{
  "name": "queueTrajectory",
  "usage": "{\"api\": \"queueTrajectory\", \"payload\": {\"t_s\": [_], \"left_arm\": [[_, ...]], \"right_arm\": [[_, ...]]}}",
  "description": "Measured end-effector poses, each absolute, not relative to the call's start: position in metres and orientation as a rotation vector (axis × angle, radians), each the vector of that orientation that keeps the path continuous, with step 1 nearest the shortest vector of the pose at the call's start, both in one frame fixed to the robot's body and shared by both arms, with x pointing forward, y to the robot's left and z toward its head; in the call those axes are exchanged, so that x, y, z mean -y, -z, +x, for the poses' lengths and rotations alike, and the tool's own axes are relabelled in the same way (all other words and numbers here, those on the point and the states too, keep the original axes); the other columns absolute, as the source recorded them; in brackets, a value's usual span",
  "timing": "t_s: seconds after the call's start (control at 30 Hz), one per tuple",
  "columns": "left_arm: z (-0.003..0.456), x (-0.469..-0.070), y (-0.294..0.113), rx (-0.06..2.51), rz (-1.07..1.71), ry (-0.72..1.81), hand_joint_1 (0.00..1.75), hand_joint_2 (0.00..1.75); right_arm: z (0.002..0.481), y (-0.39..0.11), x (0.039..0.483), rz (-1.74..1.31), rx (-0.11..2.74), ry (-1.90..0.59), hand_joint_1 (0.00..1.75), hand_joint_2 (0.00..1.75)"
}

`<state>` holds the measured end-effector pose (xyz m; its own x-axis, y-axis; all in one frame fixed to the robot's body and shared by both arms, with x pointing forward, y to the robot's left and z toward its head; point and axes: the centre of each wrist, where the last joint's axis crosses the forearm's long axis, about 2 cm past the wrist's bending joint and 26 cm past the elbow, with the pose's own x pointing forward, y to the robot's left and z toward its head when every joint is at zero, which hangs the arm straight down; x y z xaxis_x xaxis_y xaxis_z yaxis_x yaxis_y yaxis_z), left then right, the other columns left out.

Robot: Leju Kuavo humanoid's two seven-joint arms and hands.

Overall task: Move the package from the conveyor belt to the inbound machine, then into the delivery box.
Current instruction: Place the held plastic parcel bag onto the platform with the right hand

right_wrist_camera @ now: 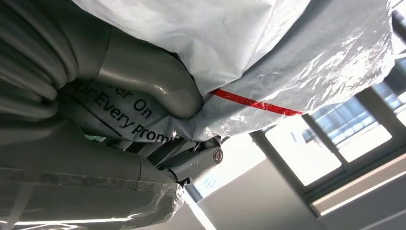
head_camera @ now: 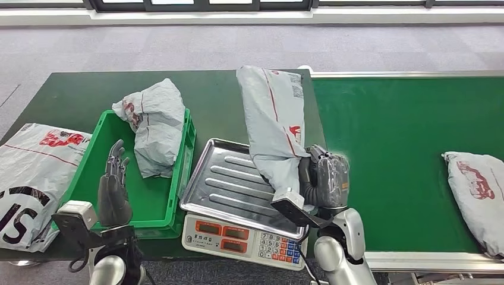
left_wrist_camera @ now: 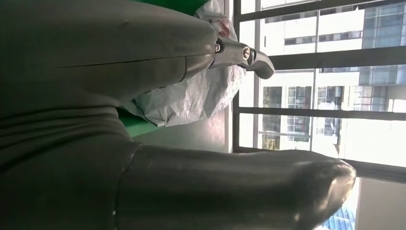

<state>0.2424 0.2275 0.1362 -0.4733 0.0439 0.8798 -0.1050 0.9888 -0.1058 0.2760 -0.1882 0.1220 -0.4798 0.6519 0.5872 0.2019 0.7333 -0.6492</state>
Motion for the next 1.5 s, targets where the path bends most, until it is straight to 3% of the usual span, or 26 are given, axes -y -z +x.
{"api": "queueTrajectory", "payload": {"t_s": [0.43,0.57,1.5], "left_arm": [[0.242,-0.226,-0.129,2.034,0.054,-0.189,0.0,0.0],[0.239,-0.227,-0.127,2.031,0.057,-0.188,0.0,0.0],[0.225,-0.23,-0.13,2.037,0.121,-0.158,0.0,0.0]], "right_arm": [[0.277,-0.118,0.148,-0.504,1.983,-0.756,1.72,1.75],[0.279,-0.117,0.145,-0.498,1.965,-0.774,0.0,1.75],[0.274,-0.118,0.145,-0.471,1.816,-0.799,0.0,1.75]]}}
